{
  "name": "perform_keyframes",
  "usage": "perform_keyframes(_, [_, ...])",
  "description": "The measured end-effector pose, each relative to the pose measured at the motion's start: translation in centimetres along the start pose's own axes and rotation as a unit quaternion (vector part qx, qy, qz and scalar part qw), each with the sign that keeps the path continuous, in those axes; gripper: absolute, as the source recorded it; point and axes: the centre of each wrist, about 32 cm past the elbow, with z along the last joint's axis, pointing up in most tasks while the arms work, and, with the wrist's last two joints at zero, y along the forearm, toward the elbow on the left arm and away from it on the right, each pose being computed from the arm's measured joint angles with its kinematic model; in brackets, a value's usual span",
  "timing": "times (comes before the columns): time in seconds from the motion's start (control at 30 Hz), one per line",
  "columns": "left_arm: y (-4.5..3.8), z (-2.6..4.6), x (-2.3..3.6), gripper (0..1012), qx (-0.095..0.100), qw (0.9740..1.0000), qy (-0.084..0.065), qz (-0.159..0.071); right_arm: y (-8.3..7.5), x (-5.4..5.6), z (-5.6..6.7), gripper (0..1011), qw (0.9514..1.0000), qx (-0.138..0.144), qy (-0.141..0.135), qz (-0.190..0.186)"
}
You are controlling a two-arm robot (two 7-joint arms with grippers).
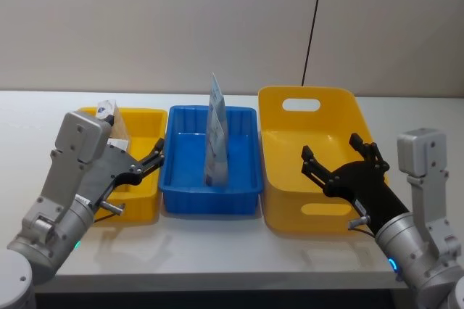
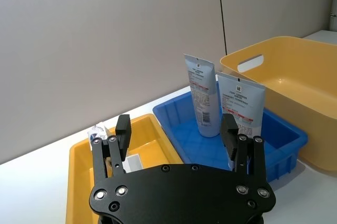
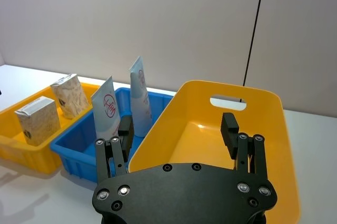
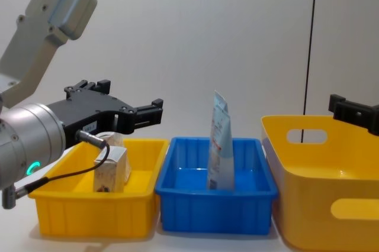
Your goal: Bimanual collaborative sorting of washing and personal care products
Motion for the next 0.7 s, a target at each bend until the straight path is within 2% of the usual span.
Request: perform_keyframes(0.7, [0.00, 0.00, 0.00, 1001, 0.000, 1.0000, 0.000, 0.000, 0.00, 0.00, 0.00, 1000, 1.0000, 0.000, 0.000, 0.000])
